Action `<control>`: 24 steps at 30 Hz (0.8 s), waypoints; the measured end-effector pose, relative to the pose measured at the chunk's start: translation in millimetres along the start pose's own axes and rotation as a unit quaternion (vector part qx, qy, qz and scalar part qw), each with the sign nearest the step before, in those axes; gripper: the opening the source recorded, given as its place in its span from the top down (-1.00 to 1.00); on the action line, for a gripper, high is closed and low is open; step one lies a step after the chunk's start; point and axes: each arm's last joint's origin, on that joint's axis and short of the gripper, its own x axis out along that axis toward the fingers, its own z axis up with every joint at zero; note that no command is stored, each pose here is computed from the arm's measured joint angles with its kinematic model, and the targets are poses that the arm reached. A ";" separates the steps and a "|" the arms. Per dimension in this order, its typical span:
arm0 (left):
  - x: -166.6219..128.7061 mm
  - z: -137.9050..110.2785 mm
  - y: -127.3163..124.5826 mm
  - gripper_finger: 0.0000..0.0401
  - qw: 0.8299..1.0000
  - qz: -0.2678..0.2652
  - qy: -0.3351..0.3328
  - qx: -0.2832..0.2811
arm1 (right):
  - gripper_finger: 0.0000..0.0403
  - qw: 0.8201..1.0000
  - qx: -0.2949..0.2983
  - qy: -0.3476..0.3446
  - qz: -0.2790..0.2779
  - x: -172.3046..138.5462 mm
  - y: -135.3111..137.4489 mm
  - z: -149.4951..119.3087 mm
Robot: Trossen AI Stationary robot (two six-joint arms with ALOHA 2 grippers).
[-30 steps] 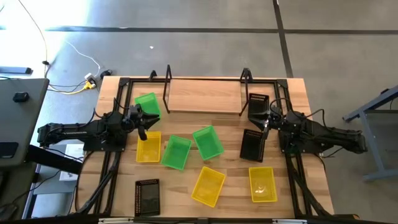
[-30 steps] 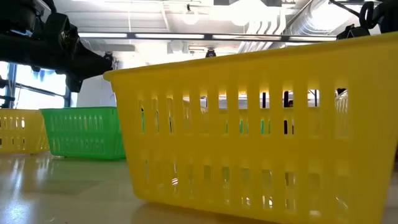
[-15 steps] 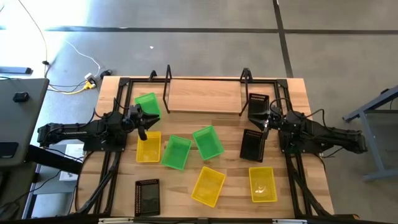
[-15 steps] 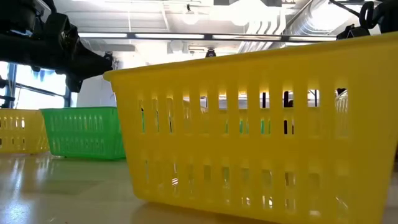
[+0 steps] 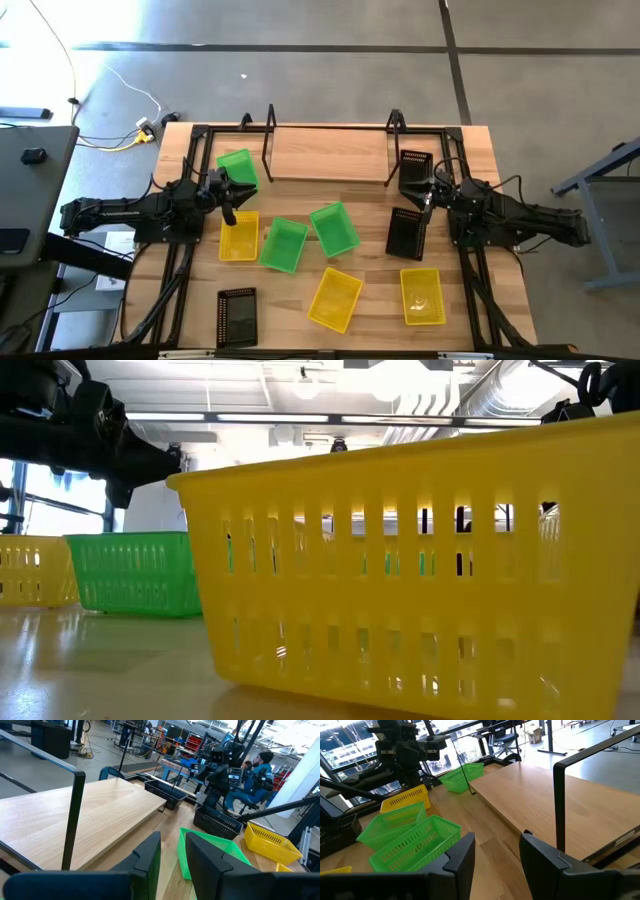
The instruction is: Stack baskets on shelf by color
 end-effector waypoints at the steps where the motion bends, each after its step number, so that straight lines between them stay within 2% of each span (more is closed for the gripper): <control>1: 0.0 0.0 0.0 0.60 1.000 0.000 0.000 0.000 | 0.31 1.000 0.000 0.000 0.000 0.0 0.0 0.0; 19: 0.0 0.0 0.0 0.60 1.000 0.000 0.000 0.000 | 0.31 1.000 0.000 0.000 0.000 0.0 0.0 0.0; 24: 0.0 0.7 1.4 0.60 0.999 0.025 -0.011 -0.024 | 0.31 1.000 0.000 0.000 0.000 0.0 0.0 0.0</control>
